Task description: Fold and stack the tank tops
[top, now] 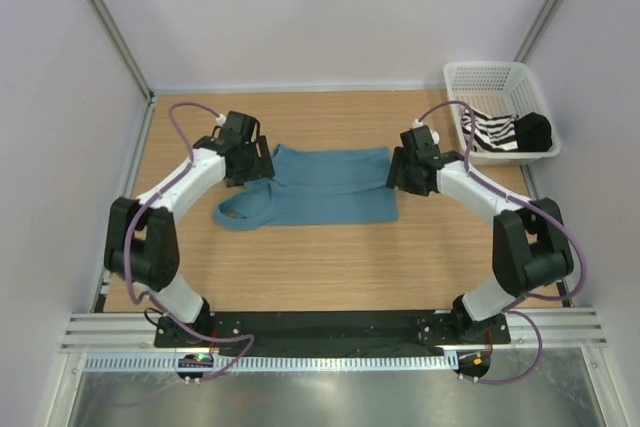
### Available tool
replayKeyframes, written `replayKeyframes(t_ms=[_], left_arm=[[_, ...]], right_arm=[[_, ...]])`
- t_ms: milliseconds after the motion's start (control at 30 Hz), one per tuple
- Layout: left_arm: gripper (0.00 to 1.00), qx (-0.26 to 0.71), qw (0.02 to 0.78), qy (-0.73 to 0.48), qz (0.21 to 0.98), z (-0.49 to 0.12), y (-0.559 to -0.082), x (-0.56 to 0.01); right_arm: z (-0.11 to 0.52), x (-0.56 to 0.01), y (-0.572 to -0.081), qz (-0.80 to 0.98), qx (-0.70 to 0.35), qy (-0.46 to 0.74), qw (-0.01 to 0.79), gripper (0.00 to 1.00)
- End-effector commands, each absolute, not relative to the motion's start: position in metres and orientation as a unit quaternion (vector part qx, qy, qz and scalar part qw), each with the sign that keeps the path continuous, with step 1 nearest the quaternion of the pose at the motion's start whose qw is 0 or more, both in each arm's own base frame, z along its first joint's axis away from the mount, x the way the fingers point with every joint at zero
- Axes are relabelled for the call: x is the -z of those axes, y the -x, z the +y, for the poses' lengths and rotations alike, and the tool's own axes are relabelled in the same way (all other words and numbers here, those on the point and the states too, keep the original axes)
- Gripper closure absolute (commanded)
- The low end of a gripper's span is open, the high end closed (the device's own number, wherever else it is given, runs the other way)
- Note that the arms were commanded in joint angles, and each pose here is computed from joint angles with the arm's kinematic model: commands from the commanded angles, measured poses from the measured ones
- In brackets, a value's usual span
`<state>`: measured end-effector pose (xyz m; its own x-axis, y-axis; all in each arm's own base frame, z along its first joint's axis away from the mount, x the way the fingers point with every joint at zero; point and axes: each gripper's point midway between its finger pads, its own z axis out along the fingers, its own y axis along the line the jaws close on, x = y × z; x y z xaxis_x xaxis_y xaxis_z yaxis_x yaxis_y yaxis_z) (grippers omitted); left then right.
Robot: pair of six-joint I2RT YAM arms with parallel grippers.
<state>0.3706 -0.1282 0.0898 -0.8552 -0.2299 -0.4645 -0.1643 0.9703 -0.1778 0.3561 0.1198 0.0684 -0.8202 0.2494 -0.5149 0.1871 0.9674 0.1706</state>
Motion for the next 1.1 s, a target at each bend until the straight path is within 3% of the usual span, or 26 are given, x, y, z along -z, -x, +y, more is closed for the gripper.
replayKeyframes(t_ms=[0, 167, 533, 733, 867, 1067], left_arm=[[0.24, 0.065, 0.328, 0.136, 0.933, -0.112, -0.372, -0.129], [0.24, 0.116, 0.335, 0.185, 0.917, -0.095, -0.356, -0.131], [0.27, 0.177, 0.332, 0.289, 0.88, -0.053, -0.326, -0.097], [0.27, 0.177, 0.337, 0.297, 0.876, -0.047, -0.322, -0.097], [0.27, 0.168, 0.351, 0.312, 0.867, -0.034, -0.322, -0.101], [0.36, 0.116, 0.372, 0.33, 0.86, -0.014, -0.312, -0.109]], right_arm=[[0.118, -0.098, -0.355, 0.933, -0.082, -0.117, 0.331, 0.38], [0.121, -0.075, -0.323, 0.943, -0.104, -0.105, 0.297, 0.46], [0.132, -0.034, -0.306, 0.955, -0.132, -0.093, 0.249, 0.49], [0.134, -0.028, -0.305, 0.958, -0.132, -0.086, 0.239, 0.69], [0.136, -0.023, -0.302, 0.961, -0.135, -0.077, 0.229, 0.95], [0.136, -0.024, -0.303, 0.961, -0.135, -0.074, 0.229, 0.99]])
